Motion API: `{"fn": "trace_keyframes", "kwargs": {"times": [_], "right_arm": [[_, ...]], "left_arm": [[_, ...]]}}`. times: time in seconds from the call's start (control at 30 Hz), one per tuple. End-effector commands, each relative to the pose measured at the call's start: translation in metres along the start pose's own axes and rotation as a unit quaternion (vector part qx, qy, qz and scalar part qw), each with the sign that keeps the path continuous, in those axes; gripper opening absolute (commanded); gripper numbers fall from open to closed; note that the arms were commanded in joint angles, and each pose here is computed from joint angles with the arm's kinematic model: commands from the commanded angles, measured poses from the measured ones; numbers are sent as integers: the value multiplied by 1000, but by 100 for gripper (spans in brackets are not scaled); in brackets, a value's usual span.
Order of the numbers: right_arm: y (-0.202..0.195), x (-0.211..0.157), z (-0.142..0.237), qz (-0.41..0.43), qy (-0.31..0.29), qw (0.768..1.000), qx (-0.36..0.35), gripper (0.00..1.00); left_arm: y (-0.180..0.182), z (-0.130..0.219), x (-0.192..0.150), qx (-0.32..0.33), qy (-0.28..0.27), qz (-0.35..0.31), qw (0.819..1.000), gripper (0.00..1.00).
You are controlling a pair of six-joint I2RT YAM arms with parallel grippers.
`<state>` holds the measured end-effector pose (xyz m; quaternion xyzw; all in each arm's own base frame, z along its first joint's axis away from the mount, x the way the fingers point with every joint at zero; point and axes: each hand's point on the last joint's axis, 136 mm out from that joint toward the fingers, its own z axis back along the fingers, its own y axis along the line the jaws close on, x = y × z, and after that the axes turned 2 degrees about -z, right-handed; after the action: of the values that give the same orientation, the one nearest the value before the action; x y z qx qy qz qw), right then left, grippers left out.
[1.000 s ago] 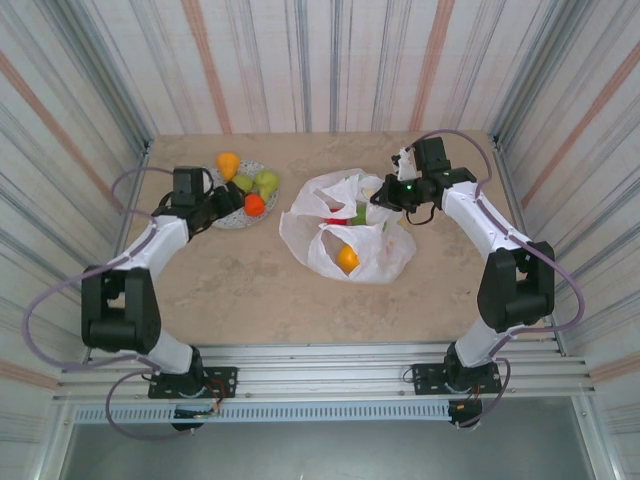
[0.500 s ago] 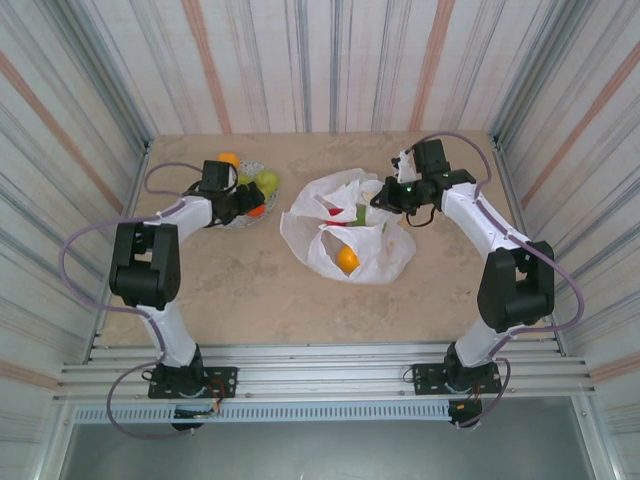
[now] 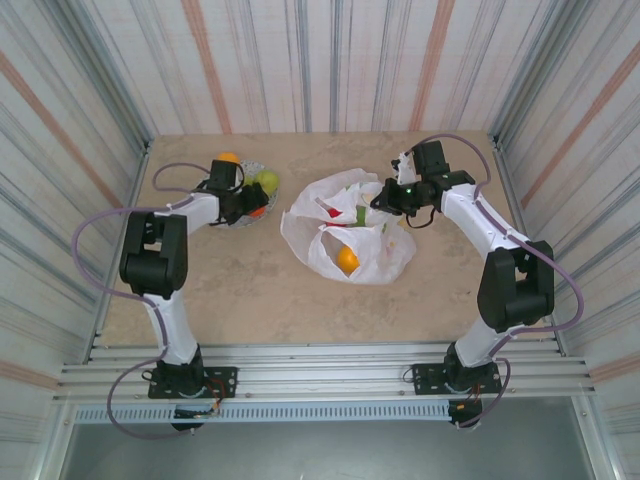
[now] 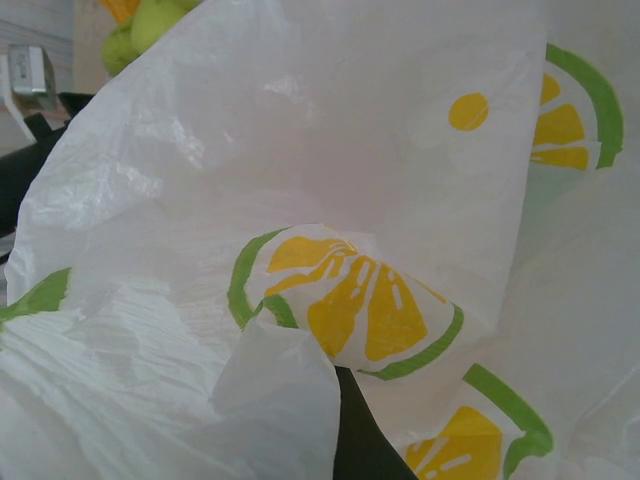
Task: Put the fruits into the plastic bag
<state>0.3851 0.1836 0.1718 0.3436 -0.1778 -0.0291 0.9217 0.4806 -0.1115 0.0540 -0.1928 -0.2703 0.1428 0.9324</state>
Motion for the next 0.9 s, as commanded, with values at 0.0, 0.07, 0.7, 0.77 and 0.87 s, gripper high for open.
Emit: {"fn": "trace_keyframes", "kwargs": {"times": [0.0,0.07,0.7,0.77,0.87], "right_arm": [[4,-8,-1,5,10,1000,9,0],[4,-8,-1,5,11,1000,9,0],[6,-10,-2,7,13,1000,6,0],[7,-11,-2,8,13,1000,6,0],[6,-10,1,9,9,1000,3,0]], "left_arm": [[-2,-4,6,2,-5,4,1000,91],[-3,-5,5,1,-4,3,1000,89],[-7,8,9,-12,-22,-3,1000,59],[-8,13,9,-13,-26,-5,1000,58],[-9,22,8,-16,-33,-4,999,58]]}}
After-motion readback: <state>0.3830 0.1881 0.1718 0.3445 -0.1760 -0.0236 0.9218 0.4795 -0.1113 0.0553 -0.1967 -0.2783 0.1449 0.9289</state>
